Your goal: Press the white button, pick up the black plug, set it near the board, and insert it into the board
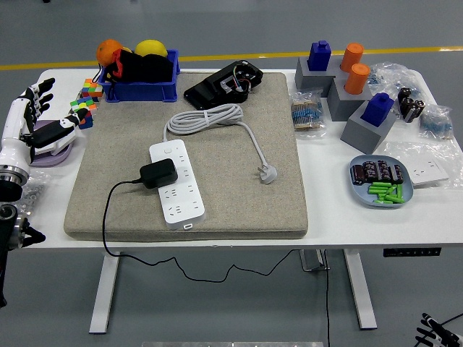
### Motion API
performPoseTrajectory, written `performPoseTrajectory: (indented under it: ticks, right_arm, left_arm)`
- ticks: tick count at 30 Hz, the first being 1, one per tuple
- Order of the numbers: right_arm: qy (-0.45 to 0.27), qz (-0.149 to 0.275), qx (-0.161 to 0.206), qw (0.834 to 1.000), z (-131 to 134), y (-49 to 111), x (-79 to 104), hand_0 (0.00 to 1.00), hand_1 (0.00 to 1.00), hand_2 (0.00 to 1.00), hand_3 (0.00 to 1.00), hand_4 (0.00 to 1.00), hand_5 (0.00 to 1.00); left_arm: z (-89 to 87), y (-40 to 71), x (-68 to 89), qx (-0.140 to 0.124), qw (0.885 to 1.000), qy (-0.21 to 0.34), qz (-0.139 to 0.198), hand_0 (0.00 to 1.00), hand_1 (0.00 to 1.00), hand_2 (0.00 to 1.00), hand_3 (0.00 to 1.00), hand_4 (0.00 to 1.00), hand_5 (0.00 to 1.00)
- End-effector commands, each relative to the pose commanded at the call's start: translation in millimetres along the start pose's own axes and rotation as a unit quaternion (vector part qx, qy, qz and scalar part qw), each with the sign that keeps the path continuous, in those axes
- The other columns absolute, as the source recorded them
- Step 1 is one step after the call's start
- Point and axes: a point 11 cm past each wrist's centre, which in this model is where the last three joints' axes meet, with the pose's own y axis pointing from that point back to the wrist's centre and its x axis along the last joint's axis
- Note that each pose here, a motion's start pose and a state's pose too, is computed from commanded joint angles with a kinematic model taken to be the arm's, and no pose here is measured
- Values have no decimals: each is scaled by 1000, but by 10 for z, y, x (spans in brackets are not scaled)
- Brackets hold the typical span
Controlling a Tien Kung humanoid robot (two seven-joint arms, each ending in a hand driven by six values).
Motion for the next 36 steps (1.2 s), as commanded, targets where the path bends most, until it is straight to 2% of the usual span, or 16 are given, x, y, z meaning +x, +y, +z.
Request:
performPoseTrajectory:
  ticks: [22,36]
  right_arm:
    - [-3,3,-3,1000,17,-3,-15,771,607,619,623,713,465]
    - [-8,-3,-3,1000,-7,-21,-114,775,619,628,622,715,467]
  left_arm:
    - [31,20,-5,-8,1000,2,5,860,888,931,873,885,169]
    - [25,55,45,-9,1000,6,15,859,885,927,872,879,168]
